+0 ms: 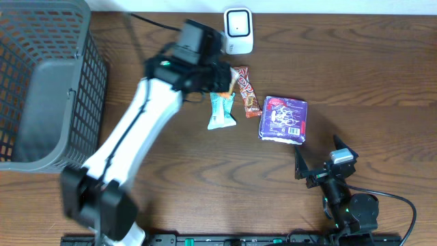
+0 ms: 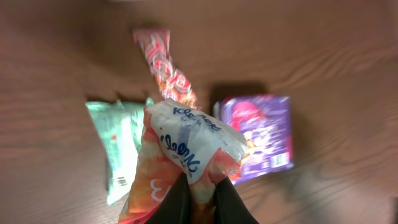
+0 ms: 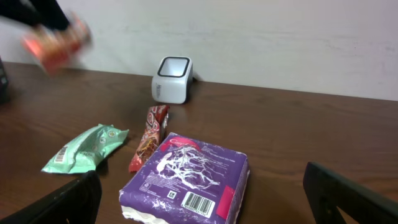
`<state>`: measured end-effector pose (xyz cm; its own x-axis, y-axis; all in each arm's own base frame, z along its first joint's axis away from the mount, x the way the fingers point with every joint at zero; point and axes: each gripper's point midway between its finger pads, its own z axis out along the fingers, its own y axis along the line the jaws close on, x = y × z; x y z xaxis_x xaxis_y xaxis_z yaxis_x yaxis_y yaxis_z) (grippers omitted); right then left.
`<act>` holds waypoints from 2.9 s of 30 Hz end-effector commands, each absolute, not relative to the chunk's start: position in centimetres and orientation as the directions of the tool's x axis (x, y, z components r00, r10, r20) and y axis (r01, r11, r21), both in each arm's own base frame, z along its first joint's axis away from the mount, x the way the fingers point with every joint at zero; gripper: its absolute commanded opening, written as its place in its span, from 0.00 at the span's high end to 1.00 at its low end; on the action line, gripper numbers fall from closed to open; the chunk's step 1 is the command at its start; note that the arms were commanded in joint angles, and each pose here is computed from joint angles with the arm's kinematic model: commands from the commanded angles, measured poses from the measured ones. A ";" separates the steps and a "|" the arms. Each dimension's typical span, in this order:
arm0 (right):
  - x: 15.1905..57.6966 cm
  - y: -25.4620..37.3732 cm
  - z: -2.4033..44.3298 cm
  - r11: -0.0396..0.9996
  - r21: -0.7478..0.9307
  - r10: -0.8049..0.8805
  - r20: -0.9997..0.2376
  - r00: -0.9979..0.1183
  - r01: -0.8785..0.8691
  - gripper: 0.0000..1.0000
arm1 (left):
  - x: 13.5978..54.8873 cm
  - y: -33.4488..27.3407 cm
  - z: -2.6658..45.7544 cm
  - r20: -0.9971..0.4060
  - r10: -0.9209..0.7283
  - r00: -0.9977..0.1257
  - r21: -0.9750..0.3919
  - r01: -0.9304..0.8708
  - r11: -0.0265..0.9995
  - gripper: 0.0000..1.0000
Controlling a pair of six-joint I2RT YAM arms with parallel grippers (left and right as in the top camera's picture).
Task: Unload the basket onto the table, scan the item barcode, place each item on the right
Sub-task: 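Carry the tissue pack with the left gripper over the table, then release the tissue pack beside the wipes pouch and hold left arm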
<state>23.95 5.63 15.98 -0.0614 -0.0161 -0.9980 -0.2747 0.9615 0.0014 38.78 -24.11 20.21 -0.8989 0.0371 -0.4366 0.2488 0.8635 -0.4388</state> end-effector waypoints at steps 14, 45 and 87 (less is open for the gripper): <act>23.9 5.6 15.9 0.963 0.008 -0.009 -0.998 -0.063 -0.270 0.01 | 39.6 -25.7 12.2 -0.312 0.095 -0.945 -0.385 0.217 0.897 0.33; 23.9 5.6 15.9 0.963 0.008 -0.009 -0.998 -0.063 -0.270 0.01 | 29.1 -9.1 17.4 0.027 -0.149 -0.988 -0.153 -0.152 0.976 0.02; 17.1 15.1 17.1 0.466 0.584 0.319 -0.812 -0.489 -0.665 0.01 | 30.5 -9.4 17.4 -0.028 -0.150 -0.988 -0.174 -0.143 0.974 0.02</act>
<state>20.38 12.26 17.03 -0.2763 0.2869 -0.9173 -0.5998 0.6942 0.3978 30.65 -9.85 17.87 -0.9874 -0.1542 -0.0346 -0.1446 0.9699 -0.1958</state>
